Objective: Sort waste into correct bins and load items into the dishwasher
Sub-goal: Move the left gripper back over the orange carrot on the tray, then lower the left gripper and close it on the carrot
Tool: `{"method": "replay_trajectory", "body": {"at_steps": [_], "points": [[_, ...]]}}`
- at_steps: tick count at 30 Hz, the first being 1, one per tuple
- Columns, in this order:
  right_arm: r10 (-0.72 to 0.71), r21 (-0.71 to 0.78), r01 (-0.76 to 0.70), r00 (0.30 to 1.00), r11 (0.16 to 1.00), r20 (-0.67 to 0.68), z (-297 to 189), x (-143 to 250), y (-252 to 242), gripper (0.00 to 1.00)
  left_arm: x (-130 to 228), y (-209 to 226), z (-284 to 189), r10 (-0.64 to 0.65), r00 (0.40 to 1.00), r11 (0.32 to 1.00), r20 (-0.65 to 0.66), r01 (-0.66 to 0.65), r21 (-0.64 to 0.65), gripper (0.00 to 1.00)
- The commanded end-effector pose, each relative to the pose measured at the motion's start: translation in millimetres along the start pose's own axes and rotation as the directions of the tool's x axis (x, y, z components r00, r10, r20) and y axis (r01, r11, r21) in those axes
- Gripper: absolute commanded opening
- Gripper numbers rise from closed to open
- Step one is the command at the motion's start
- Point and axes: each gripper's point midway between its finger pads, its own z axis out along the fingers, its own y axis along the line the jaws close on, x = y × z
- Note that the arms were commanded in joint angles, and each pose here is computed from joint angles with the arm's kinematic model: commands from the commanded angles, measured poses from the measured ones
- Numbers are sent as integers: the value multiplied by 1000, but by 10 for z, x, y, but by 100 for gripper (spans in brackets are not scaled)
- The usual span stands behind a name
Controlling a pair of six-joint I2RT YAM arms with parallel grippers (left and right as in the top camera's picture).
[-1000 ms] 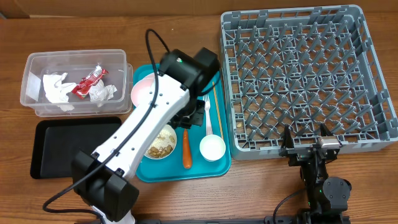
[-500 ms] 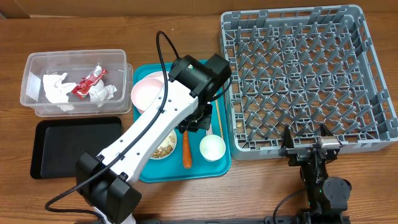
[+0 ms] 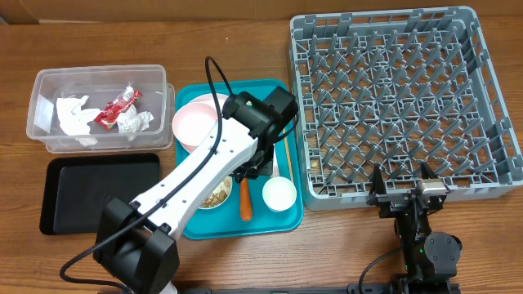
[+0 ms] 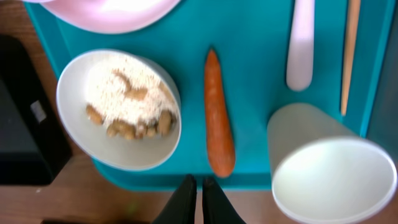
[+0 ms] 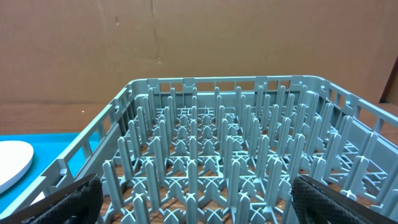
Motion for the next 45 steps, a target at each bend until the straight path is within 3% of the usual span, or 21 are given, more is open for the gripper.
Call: {"method": "replay_trajectory", "body": {"at_steps": [1,7,17,22,24,32,45], "points": [[-1,1,1,1000,1000,7,0,11,-5,100,-111,154,36,-78,996,997,31,78,2,8],[-1,1,1,1000,1000,7,0,11,-5,100,-131,159,144,-110,994,993,6,110,45,11],[-1,1,1,1000,1000,7,0,11,-5,100,142,-43,379,-63,994,993,-84,72,96,12],[-1,1,1,1000,1000,7,0,10,-5,100,228,-101,487,-61,991,990,-117,75,123,16],[-1,1,1,1000,1000,7,0,11,-5,100,254,-159,503,-58,989,985,-133,78,154,22],[-1,1,1,1000,1000,7,0,11,-5,100,284,-167,591,-59,989,984,-139,81,157,29],[-1,1,1,1000,1000,7,0,11,-5,100,316,-173,758,-102,985,980,-139,123,155,31]]}}
